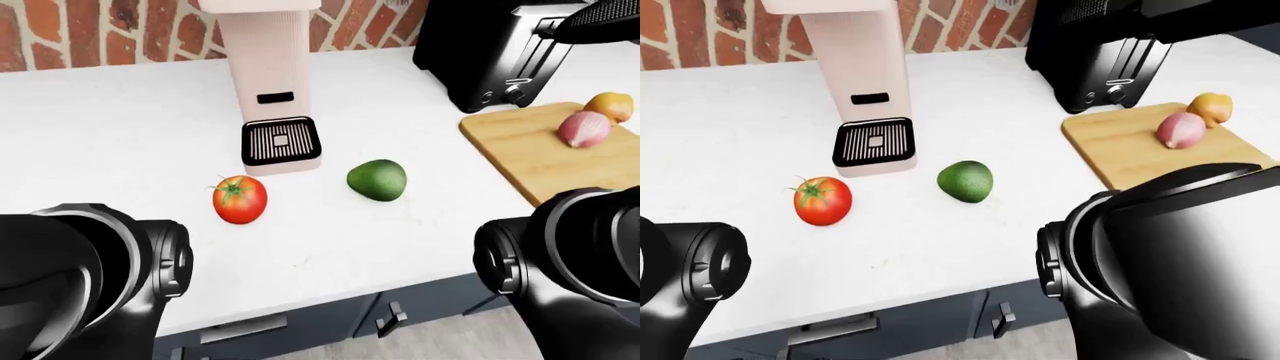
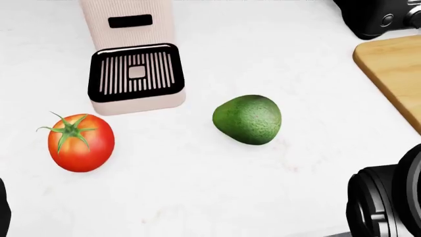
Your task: Place the avocado, onion, tomato and bell pepper on the cutting board.
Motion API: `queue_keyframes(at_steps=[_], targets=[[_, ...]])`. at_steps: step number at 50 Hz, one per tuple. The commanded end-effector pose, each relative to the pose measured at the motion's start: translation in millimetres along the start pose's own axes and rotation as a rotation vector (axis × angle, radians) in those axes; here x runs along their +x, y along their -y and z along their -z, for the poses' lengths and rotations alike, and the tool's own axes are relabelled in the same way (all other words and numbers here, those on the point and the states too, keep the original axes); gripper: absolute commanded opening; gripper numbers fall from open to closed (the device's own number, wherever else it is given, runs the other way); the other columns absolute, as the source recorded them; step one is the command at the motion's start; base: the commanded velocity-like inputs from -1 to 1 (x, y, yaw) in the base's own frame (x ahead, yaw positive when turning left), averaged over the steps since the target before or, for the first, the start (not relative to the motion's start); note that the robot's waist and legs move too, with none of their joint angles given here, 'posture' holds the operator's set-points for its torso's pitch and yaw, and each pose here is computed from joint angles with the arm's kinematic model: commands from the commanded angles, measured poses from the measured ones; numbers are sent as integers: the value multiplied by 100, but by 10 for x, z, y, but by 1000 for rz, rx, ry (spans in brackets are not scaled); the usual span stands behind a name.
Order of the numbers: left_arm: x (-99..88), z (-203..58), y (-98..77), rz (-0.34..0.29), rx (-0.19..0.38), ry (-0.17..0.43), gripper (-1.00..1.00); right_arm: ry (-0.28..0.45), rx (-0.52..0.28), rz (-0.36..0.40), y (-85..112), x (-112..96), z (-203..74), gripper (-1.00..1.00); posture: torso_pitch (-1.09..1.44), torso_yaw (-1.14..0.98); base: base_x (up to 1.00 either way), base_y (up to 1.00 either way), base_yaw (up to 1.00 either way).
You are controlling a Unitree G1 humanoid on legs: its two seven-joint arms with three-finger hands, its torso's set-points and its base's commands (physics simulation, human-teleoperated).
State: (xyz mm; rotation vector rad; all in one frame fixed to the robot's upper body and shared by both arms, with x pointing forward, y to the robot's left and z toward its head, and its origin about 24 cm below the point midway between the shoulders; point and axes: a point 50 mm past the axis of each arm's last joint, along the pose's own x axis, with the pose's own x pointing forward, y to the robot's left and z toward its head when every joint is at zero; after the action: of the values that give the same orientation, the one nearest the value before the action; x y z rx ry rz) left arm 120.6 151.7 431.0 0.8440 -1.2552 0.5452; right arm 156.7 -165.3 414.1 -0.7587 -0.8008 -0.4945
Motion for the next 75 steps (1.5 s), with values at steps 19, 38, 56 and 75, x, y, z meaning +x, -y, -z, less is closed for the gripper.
queue_keyframes(at_steps=[19,38,56,75], targets=[[61,-23,-44,-22,9,13,100,-86,34,-301,-551,567,283,100,0,0,0,0,0],[52,-29,-25,-13,12,17,100,-294,276,-876,-1690,859,952,100,0,0,0,0,0],[54,-23,0,-8,11,17,100,-405,292,-1142,-1497,573,930,100,0,0,0,0,0],[27,-14,29,5,16,18,100,-376,68,-1474,-1884,74,943,100,0,0,0,0,0]])
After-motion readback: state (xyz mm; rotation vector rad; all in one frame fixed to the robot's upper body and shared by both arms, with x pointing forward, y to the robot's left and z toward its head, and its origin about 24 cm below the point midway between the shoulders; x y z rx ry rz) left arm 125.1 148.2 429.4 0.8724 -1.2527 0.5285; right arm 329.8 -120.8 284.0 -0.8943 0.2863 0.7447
